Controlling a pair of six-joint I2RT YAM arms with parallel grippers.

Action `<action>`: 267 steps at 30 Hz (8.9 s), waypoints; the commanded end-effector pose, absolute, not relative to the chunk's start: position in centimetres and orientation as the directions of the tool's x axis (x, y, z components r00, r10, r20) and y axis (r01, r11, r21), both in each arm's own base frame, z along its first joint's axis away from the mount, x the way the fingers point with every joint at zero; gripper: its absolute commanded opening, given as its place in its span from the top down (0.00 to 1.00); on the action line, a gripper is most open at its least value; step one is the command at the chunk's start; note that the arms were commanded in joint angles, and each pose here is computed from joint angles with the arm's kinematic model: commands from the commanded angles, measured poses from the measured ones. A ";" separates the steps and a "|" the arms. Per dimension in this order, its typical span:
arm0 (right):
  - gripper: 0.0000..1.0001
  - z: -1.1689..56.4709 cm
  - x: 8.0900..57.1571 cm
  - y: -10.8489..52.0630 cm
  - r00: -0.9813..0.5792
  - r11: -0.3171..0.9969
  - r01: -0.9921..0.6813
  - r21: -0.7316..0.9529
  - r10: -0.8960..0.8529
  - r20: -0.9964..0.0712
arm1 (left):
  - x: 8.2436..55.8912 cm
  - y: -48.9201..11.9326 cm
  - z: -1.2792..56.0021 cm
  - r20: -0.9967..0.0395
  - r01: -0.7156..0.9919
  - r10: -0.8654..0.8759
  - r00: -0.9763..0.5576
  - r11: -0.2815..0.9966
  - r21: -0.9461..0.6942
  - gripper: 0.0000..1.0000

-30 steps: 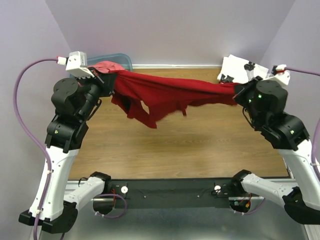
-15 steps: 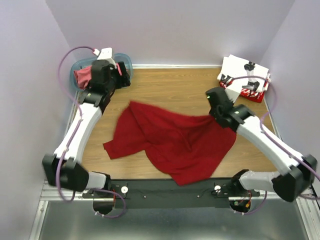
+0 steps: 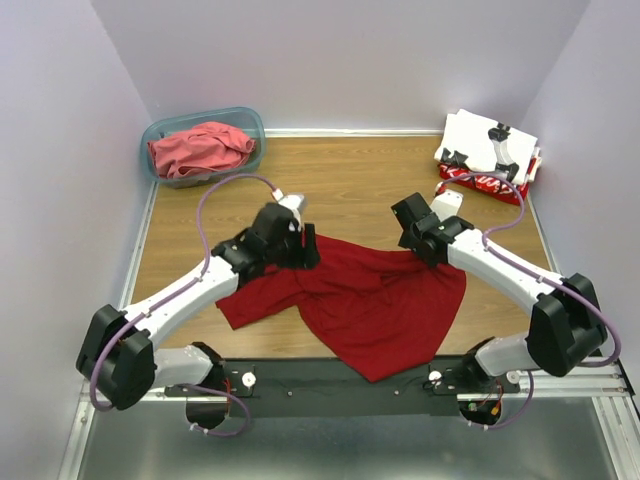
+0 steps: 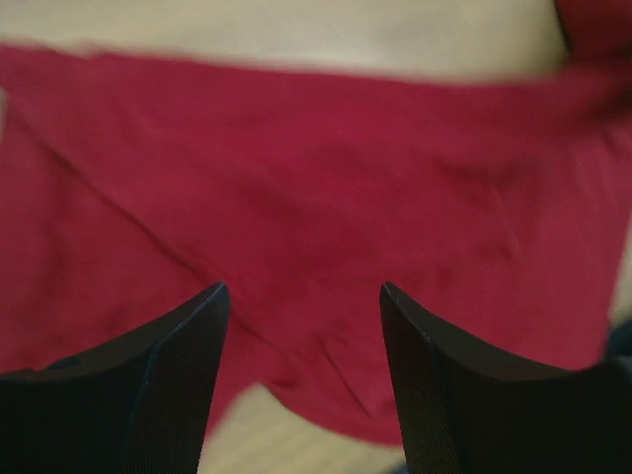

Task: Fold and stack the t-shirts
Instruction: Flatten the tshirt out

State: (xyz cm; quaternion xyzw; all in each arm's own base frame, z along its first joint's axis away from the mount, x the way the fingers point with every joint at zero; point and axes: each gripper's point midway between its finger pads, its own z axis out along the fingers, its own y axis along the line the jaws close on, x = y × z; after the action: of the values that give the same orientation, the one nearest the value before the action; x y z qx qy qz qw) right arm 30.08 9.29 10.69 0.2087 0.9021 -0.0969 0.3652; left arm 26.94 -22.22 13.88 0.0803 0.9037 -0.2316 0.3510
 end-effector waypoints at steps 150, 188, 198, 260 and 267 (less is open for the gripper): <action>0.18 8.7 29.3 2.3 -0.604 0.811 0.577 0.101 0.506 -0.616 | 26.2 -22.1 15.6 -0.635 0.204 -0.048 -0.771 0.926 -0.318 1.00; 0.57 0.6 31.9 -9.3 -0.564 0.683 0.710 0.171 0.697 -0.442 | 31.4 -16.1 19.8 -0.718 0.111 -0.172 -0.674 0.938 -0.328 1.00; 0.61 0.0 29.3 -7.6 -0.580 0.684 0.703 0.196 0.711 -0.398 | 31.7 -16.0 20.2 -0.723 0.109 -0.179 -0.667 0.937 -0.333 1.00; 0.99 53.5 37.0 4.2 -0.134 0.890 -0.188 0.416 0.396 -0.908 | 30.6 -6.9 65.3 -0.884 0.287 -0.352 0.309 0.920 -0.266 1.00; 0.99 58.7 31.5 3.9 0.012 0.902 -0.212 0.375 0.386 -0.922 | 20.4 -1.2 69.8 -0.785 0.131 -0.283 0.551 0.958 -0.254 1.00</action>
State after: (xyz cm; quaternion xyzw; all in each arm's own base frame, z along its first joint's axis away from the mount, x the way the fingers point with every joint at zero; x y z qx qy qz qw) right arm 34.65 3.97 56.80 0.0738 0.6854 0.2224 0.6895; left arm 26.71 -5.01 65.67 -0.0490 0.5416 -0.1731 0.8212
